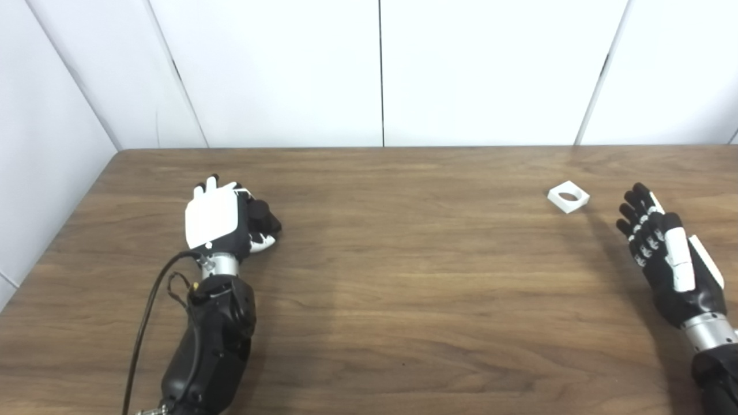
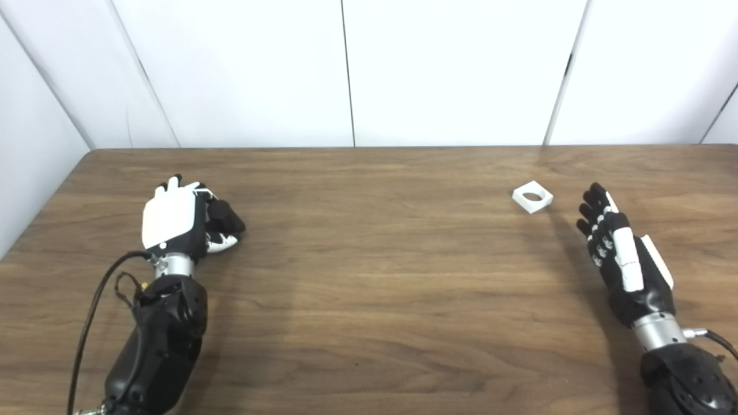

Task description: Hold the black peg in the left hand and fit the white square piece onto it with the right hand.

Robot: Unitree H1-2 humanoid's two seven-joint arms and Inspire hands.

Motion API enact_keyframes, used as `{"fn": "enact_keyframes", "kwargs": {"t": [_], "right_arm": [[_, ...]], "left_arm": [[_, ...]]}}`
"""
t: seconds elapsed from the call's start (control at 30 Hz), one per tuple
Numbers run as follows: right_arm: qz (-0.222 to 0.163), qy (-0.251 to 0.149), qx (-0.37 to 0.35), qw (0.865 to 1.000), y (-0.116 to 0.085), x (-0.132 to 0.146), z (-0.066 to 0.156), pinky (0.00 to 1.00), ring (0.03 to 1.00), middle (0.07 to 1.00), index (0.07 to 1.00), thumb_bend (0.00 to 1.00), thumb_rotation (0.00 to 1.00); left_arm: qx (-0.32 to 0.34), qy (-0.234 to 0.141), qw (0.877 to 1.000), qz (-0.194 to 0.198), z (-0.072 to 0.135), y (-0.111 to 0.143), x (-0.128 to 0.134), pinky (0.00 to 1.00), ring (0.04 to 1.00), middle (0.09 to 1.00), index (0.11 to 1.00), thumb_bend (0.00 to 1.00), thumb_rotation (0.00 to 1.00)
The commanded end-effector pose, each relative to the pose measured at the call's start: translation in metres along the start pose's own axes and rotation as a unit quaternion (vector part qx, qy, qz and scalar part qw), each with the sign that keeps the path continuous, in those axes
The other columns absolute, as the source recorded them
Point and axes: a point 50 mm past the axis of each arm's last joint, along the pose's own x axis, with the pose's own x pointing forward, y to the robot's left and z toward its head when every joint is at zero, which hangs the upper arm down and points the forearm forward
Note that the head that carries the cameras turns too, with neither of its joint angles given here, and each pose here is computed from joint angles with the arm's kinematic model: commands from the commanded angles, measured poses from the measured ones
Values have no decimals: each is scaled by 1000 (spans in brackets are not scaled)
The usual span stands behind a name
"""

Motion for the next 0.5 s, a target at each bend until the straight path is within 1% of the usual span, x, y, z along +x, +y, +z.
{"fn": "enact_keyframes", "kwargs": {"t": [0.0,0.1,0.27,0.33,0.47], "right_arm": [[-11,85,58,995,32,-43,-54,1000,1000,1000,1000,605,987],[-12,85,59,995,34,-44,-52,1000,1000,1000,1000,601,975],[-4,82,55,995,39,-47,-50,1000,1000,1000,1000,573,1000],[-2,83,56,995,40,-48,-50,1000,1000,1000,1000,579,1000],[-5,87,60,994,43,-49,-50,1000,1000,1000,1000,593,998]], "left_arm": [[-12,-8,999,-36,6,-12,-16,1000,1000,874,487,524,69],[-22,-22,999,-42,13,-10,-24,1000,1000,879,486,523,68],[-27,-53,997,-49,26,-8,-40,1000,1000,869,485,522,71],[-26,-70,996,-51,33,-8,-48,1000,998,862,485,522,73],[-34,-90,994,-59,42,-10,-62,1000,995,862,485,522,75]]}}
